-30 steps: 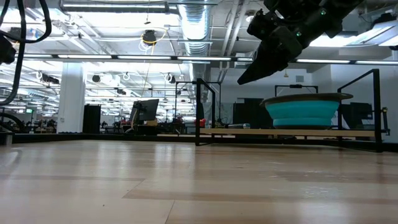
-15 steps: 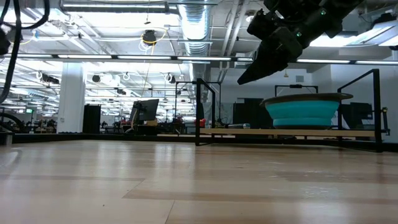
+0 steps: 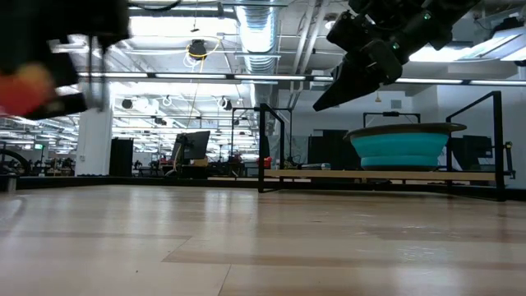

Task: Pick & Place Fruit
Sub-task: Put the orange pear into the blue colander

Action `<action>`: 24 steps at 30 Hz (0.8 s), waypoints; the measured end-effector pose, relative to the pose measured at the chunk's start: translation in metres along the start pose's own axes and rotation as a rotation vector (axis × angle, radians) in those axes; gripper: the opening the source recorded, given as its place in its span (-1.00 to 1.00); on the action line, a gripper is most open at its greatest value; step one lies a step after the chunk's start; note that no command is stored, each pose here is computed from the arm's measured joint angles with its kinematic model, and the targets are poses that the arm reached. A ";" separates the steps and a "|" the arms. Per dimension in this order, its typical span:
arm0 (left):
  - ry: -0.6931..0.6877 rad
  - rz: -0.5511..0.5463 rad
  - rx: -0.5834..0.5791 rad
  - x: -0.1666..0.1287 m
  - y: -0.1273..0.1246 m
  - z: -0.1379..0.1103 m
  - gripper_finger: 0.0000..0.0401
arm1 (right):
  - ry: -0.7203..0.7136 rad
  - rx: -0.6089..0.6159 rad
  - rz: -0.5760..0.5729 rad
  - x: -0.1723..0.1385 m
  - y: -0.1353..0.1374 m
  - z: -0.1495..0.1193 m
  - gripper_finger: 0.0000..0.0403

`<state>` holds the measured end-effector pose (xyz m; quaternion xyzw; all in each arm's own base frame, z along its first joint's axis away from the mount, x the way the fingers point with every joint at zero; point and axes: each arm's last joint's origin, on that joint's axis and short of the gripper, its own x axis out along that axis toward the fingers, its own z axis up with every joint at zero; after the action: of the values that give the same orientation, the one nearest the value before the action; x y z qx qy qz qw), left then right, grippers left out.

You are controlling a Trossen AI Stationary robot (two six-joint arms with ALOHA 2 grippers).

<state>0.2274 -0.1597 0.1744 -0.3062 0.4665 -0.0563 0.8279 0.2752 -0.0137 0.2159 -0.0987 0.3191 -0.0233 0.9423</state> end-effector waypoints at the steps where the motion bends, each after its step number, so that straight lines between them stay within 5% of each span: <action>1: -0.027 -0.010 0.005 -0.003 0.002 0.007 -0.43 | -0.001 -0.013 0.002 0.000 0.001 0.000 -1.00; 20: -0.435 -0.200 -0.022 -0.075 0.040 0.103 -0.42 | -0.059 -0.049 0.114 -0.002 0.016 0.006 -1.00; 24: -0.492 -0.216 -0.037 -0.084 0.047 0.113 -0.41 | -0.096 0.142 0.095 -0.001 0.010 0.010 -1.00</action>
<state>0.2625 -0.0389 0.2524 -0.3738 0.2169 -0.0594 0.8998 0.2802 -0.0025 0.2225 -0.0174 0.2753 0.0036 0.9612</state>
